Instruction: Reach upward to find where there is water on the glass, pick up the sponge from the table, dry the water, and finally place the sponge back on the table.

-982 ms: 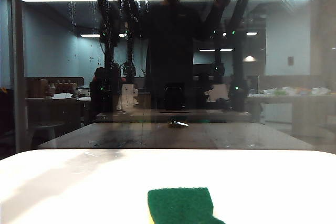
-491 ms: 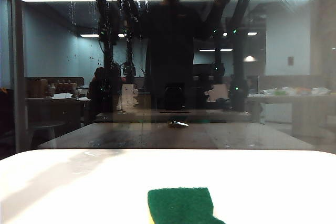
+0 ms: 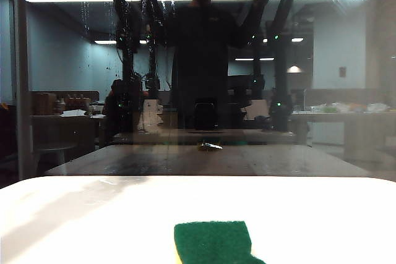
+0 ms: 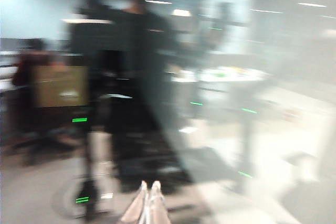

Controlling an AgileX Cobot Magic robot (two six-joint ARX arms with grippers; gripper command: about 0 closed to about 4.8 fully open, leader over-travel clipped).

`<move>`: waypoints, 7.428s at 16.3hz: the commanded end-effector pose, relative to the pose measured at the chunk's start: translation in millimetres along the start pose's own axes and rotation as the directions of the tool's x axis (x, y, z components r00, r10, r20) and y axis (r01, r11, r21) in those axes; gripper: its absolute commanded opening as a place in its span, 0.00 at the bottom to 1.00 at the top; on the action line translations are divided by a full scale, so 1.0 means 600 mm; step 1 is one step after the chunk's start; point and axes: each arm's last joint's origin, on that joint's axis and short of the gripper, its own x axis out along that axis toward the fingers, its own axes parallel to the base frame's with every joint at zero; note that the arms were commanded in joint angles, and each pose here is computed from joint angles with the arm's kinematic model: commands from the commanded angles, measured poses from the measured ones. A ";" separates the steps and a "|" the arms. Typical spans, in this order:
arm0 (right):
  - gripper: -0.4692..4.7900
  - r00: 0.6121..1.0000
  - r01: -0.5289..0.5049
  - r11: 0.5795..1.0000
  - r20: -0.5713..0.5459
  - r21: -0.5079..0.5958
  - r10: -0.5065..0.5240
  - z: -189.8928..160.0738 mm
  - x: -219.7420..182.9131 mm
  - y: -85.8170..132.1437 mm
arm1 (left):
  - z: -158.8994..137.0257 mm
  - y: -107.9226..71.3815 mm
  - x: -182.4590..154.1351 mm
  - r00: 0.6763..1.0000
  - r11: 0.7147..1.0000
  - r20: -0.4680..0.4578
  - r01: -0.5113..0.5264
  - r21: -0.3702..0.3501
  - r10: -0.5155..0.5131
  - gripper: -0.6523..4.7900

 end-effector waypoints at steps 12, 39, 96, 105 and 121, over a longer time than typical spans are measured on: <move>0.08 0.813 -0.581 0.813 -0.042 -0.035 0.580 0.022 -0.025 0.042 | 0.020 -0.039 -0.021 0.662 0.658 0.012 0.747 -0.091 -0.750 0.11; 0.08 0.928 -0.369 0.929 0.038 -0.037 0.370 0.026 -0.019 0.031 | 0.024 -0.022 -0.009 0.911 0.906 0.086 0.411 -0.104 -0.404 0.11; 0.08 0.944 -0.315 0.928 0.035 -0.199 0.328 0.024 -0.021 0.030 | -0.343 -0.165 0.087 0.209 0.802 -0.798 0.365 -0.473 -0.565 0.98; 0.08 0.944 -0.316 0.928 0.034 -0.198 0.328 0.023 -0.021 0.030 | -0.345 -0.165 -0.030 0.219 0.808 -0.794 0.335 -0.485 -0.568 0.98; 0.08 0.944 -0.317 0.928 0.032 -0.196 0.329 0.023 -0.022 0.031 | -0.590 -0.284 -0.156 0.147 0.752 -0.738 0.148 -0.642 -0.659 0.98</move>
